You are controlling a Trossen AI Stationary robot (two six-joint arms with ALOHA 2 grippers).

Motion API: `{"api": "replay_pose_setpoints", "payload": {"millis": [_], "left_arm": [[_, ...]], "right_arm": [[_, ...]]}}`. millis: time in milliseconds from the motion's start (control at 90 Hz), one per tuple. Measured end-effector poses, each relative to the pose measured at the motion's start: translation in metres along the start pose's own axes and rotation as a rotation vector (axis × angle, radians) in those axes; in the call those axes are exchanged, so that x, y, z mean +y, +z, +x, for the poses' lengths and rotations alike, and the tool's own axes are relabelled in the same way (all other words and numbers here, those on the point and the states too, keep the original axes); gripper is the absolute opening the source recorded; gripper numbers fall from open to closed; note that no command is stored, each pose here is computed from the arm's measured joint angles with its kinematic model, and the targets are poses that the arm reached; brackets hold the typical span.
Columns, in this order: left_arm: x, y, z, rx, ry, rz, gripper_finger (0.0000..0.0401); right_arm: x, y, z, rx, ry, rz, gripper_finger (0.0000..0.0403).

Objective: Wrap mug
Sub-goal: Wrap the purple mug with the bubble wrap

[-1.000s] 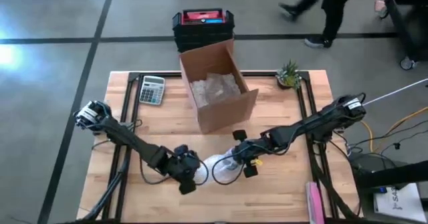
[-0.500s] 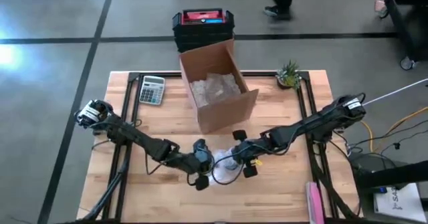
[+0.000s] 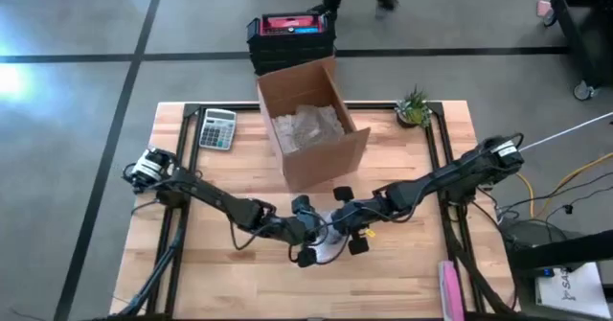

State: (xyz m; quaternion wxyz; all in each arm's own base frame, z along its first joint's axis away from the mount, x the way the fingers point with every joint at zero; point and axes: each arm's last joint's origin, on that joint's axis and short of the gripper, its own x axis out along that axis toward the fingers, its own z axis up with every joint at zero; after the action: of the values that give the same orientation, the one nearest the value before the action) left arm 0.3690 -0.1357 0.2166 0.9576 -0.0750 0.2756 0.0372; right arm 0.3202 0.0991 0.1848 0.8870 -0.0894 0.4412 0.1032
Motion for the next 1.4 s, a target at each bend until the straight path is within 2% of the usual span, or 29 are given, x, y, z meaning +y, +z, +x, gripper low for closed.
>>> {"api": "replay_pose_setpoints", "payload": {"millis": [467,756,989,1144,1300,1400], "left_arm": [[0.001,-0.001,0.001,0.012,-0.011,-0.002,0.0],[0.001,-0.002,0.001,0.013,-0.012,-0.006,0.0],[0.001,-0.002,0.001,0.014,-0.012,-0.006,0.0],[0.001,-0.002,0.001,0.013,-0.014,-0.01,0.0],[0.001,-0.001,0.0,0.013,-0.018,-0.011,0.0],[0.001,0.006,-0.008,0.053,-0.035,-0.034,0.0]], "right_arm": [[-0.001,0.021,-0.022,0.112,0.005,-0.018,0.0],[-0.003,0.032,-0.036,0.067,0.008,0.034,0.0],[0.003,0.02,-0.014,0.067,0.015,0.047,0.0],[0.005,0.023,-0.001,0.028,0.025,0.04,0.0],[0.004,0.016,0.023,0.089,0.022,0.056,0.0],[0.005,0.015,0.027,0.1,0.023,0.055,0.0]]}}
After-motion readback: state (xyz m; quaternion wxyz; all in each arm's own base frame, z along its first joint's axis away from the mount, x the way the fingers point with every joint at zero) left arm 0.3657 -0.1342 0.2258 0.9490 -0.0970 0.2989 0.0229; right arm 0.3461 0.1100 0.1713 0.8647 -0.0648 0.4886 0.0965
